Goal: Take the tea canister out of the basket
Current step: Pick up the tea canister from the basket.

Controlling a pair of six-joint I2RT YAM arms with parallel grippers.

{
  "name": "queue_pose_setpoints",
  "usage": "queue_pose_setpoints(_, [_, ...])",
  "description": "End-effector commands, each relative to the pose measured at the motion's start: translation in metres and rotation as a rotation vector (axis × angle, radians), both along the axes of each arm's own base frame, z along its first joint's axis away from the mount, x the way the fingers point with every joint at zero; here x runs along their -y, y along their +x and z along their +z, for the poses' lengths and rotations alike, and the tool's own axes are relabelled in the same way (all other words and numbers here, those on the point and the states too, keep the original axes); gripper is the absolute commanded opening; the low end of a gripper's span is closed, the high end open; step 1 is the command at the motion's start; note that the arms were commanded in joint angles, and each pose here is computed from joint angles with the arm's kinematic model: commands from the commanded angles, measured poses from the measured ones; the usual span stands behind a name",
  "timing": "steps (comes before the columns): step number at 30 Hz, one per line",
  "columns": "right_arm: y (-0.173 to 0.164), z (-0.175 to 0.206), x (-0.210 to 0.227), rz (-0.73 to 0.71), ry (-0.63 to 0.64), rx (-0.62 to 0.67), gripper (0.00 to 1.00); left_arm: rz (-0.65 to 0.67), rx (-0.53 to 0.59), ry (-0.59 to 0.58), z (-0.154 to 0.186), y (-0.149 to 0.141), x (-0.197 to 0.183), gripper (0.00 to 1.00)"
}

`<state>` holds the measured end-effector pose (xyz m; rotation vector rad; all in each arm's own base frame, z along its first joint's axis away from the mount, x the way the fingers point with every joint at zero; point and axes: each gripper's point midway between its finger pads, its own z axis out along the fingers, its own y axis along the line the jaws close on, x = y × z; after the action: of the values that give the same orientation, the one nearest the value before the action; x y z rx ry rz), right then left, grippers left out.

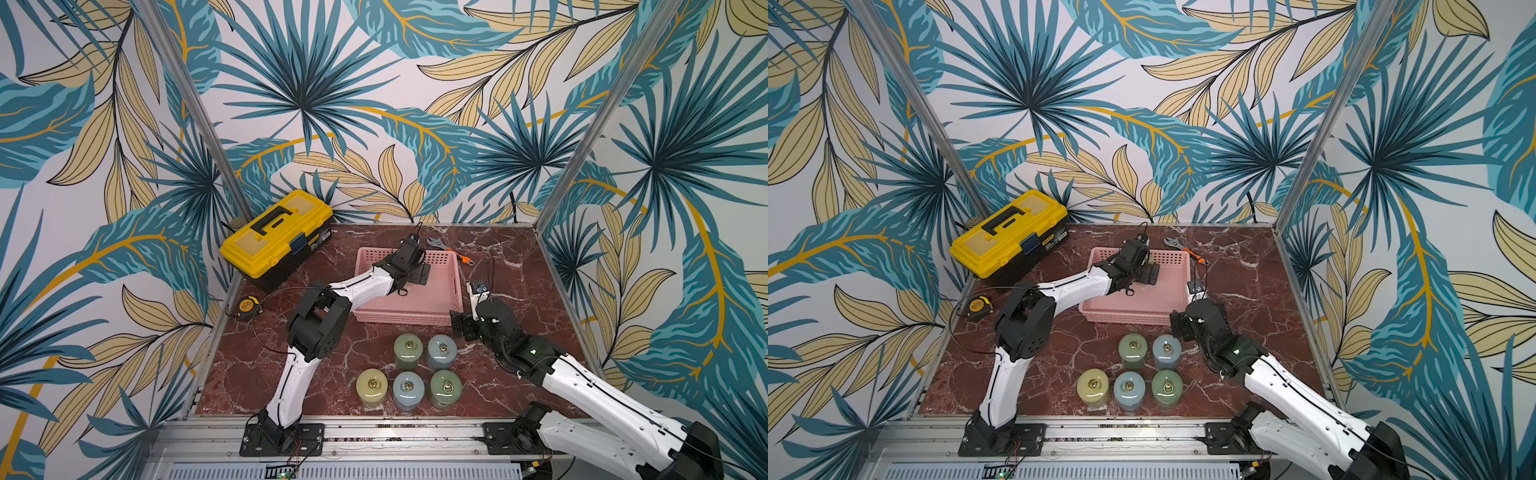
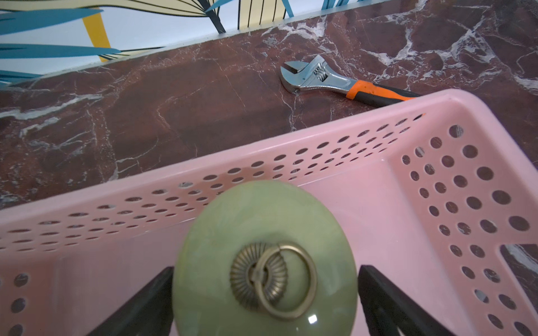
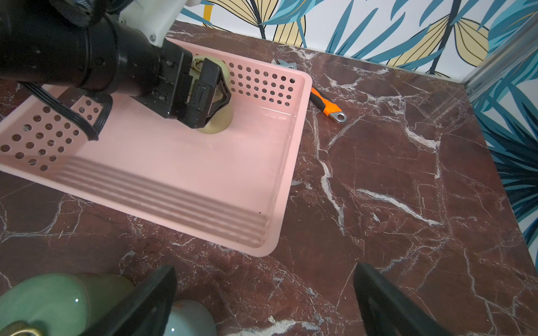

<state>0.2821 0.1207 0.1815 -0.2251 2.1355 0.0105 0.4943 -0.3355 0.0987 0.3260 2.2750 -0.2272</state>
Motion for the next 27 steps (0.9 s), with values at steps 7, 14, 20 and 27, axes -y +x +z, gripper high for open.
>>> queue_pose_setpoints(7, [0.002, -0.006, 0.004, -0.009, -0.023, -0.001, 0.99, -0.007, 0.033, -0.029, 0.014, 0.018, 0.006, 0.99])
queue_pose_setpoints(14, [0.002, -0.006, 0.004, -0.010, -0.024, -0.002, 0.99, -0.012, 0.026, -0.030, 0.008, 0.023, 0.007, 0.96])
queue_pose_setpoints(20, [0.002, -0.006, 0.004, -0.011, -0.024, -0.001, 0.99, -0.015, 0.030, -0.044, 0.012, 0.023, 0.006, 0.85])
queue_pose_setpoints(27, [0.002, -0.007, 0.005, -0.014, -0.027, -0.003, 0.99, -0.026, 0.066, -0.080, 0.032, 0.019, 0.007, 0.62])
